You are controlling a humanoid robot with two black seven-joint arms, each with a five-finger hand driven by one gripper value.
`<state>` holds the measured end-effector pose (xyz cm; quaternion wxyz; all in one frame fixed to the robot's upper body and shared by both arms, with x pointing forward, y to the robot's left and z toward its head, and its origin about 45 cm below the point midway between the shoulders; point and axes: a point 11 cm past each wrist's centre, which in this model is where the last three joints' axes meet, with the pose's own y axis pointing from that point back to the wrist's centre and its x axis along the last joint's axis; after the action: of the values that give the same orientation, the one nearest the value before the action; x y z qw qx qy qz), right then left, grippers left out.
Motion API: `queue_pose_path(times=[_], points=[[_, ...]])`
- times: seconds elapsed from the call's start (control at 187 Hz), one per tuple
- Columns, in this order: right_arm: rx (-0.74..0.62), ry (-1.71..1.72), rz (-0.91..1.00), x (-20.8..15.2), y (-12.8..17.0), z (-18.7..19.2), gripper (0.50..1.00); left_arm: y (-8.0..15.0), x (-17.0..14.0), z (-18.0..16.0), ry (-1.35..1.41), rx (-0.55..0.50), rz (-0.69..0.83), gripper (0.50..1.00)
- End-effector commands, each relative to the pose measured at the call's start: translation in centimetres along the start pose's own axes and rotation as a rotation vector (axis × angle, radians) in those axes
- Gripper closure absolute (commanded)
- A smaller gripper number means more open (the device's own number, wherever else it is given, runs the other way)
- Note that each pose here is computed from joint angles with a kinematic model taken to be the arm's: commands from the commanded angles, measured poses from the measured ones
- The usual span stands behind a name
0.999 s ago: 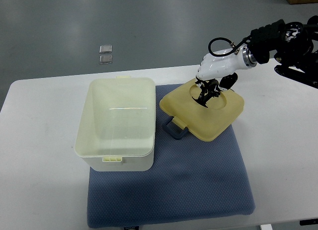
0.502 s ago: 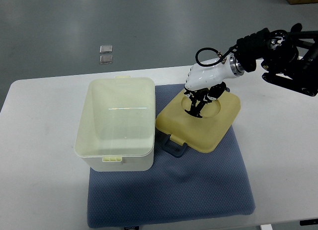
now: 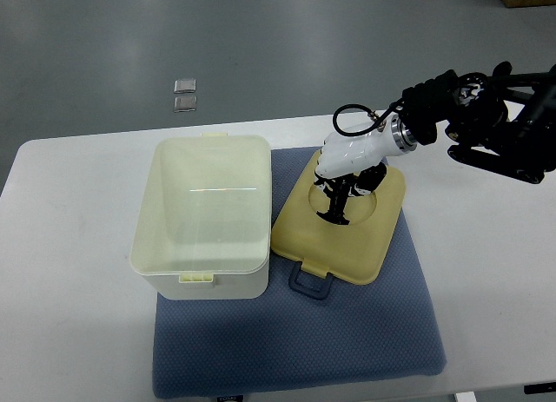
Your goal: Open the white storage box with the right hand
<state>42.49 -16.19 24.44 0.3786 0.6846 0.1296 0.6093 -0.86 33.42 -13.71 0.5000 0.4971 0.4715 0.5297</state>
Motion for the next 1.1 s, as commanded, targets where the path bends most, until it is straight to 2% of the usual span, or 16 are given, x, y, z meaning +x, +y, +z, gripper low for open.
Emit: queue_pose_path(times=[0.0,0.005,0.011,0.016,0.021,0.027,0.032,0.037,0.069,0.379,0.566,0.673,0.898,1.095], points=[[0.002,-0.006,0.006,0.1,-0.1,-0.1,0.779,0.0,0.0,0.0,0.000,0.001,0.000,0.500],[0.002,-0.006,0.006,0.1,-0.1,-0.1,0.734,0.0,0.0,0.0,-0.001,-0.001,0.000,0.500],[0.002,-0.006,0.006,0.1,-0.1,-0.1,0.734,0.0,0.0,0.0,-0.001,-0.001,0.000,0.500],[0.004,-0.006,0.006,0.1,-0.1,-0.1,0.685,0.0,0.0,0.0,-0.001,-0.001,0.000,0.500],[0.004,-0.006,0.006,0.1,-0.1,-0.1,0.685,0.0,0.0,0.0,-0.001,-0.001,0.000,0.500],[0.004,-0.008,0.006,0.1,-0.1,-0.1,0.644,0.0,0.0,0.0,0.000,0.001,0.000,0.500],[0.004,-0.008,0.006,0.1,-0.1,-0.1,0.644,0.0,0.0,0.0,0.000,0.001,0.000,0.500],[0.004,-0.008,0.006,0.1,-0.1,-0.1,0.614,0.0,0.0,0.0,0.000,0.001,0.000,0.500],[0.005,-0.009,0.005,0.0,-0.2,-0.1,0.587,0.0,0.0,0.0,0.000,0.001,0.000,0.500],[-0.005,-0.071,0.019,0.8,0.4,0.3,0.574,0.0,0.0,0.0,-0.001,-0.001,0.000,0.500],[-0.002,-0.235,0.201,4.5,1.8,1.0,0.572,0.0,0.0,0.0,0.000,0.001,0.000,0.500],[-0.009,-0.383,0.333,5.9,3.9,2.4,0.574,0.0,0.0,0.0,-0.001,-0.001,0.000,0.500],[0.011,-0.758,0.608,3.4,5.4,4.2,0.574,0.0,0.0,0.0,-0.001,-0.001,0.000,0.500],[-0.014,-1.149,0.947,-1.1,6.3,6.7,0.574,0.0,0.0,0.0,0.000,0.001,0.000,0.500]])
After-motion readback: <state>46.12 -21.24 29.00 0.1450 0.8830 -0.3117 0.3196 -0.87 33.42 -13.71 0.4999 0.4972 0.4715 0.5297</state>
